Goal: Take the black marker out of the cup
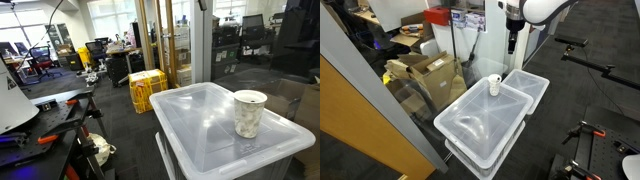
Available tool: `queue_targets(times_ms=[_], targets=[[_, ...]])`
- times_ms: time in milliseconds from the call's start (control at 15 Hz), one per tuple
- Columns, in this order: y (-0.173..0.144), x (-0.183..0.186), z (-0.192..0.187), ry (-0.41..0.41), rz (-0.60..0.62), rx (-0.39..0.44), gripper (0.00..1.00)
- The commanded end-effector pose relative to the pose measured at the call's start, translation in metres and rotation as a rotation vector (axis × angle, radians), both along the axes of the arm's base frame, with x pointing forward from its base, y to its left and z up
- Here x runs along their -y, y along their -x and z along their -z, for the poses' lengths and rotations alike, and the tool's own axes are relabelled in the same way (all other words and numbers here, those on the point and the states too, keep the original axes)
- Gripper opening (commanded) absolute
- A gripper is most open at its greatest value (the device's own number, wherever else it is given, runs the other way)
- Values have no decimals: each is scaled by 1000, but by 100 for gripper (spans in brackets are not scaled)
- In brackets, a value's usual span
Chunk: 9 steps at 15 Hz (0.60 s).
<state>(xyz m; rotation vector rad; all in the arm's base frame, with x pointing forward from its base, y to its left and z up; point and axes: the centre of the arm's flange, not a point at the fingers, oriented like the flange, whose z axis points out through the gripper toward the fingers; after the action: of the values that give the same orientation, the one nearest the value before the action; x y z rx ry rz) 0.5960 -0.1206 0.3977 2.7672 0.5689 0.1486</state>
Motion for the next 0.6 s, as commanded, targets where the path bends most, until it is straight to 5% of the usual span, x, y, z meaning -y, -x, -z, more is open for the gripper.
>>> queue_targets(times_ms=[0,533], targets=[[-25,16,14,-18,7,-9,100],[-52,27,55,-42,16,-42,100]])
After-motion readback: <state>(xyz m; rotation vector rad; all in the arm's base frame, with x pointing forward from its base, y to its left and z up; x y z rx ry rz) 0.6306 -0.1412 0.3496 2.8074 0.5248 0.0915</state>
